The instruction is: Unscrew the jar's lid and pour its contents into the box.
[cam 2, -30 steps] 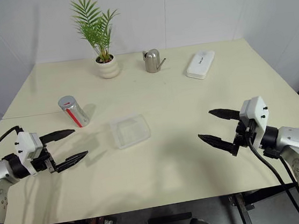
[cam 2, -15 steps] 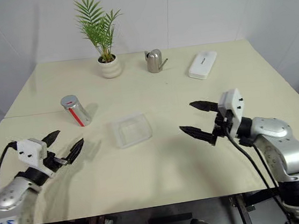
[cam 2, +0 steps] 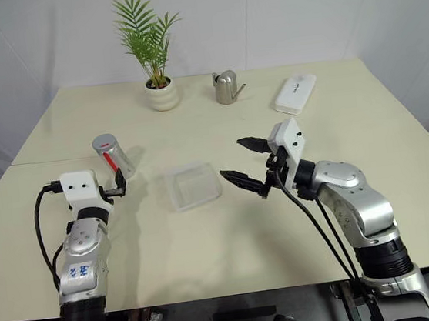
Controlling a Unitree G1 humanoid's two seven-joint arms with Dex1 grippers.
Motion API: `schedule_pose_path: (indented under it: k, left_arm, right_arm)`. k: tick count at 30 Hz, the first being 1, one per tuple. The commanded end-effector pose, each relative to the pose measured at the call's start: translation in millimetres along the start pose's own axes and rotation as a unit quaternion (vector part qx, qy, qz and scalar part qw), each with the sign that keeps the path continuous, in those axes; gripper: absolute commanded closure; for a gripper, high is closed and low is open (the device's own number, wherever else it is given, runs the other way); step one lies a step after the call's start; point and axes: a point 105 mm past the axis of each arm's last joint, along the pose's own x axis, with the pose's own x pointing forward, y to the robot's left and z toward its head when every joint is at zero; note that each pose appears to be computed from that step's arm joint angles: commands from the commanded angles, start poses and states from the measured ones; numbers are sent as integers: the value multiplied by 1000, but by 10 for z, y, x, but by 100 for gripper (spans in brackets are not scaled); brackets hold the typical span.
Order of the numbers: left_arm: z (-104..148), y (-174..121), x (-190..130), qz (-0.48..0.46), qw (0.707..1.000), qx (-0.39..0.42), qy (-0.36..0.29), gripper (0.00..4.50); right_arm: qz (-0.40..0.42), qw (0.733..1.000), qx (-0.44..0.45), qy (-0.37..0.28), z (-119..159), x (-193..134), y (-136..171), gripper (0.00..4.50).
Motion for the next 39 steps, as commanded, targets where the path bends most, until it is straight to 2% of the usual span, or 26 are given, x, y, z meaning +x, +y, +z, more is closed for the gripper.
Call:
schedule_pose_path:
  k: [1, 7, 14, 17, 23, 27, 29, 31, 34, 38, 39]
  left_arm:
    - [147, -41, 172, -9, 999, 6, -31, 3]
    - [168, -32, 449, -23, 999, 5, -34, 3]
    - [136, 4, 596, -28, 999, 17, -29, 3]
    - [139, 4, 612, -33, 999, 18, -34, 61]
    - [148, -14, 625, -45, 998, 13, -41, 252]
    - [239, -6, 591, -64, 996, -16, -67, 257]
    - [425, -29, 546, -100, 990, -17, -100, 257]
    - [672, -131, 430, -178, 975, -22, -134, 257]
    - [935, -345, 93, -334, 930, -2, -153, 257]
    - [1065, -478, -279, -462, 877, -6, -131, 257]
    - [1080, -553, -407, -505, 854, -11, -122, 257]
  right_arm:
    - [-7, 1000, -18, -23, 134, 29, 6, 0]
    - [-5, 999, -20, -35, 182, 62, 37, 0]
    - [-4, 999, -20, -40, 196, 64, 63, 0]
    - [-8, 999, -18, -42, 194, 50, 67, 0]
    - [-11, 999, -15, -43, 184, 35, 66, 0]
    - [-10, 999, -14, -42, 178, 26, 77, 0]
    - [-10, 999, -16, -43, 211, 33, 72, 0]
    - [-7, 999, -16, -47, 297, 59, 70, 0]
    - [13, 999, -16, -51, 441, 144, 138, 0]
    - [41, 998, -12, -47, 551, 284, 249, 0]
    - [48, 998, -9, -47, 583, 345, 280, 0]
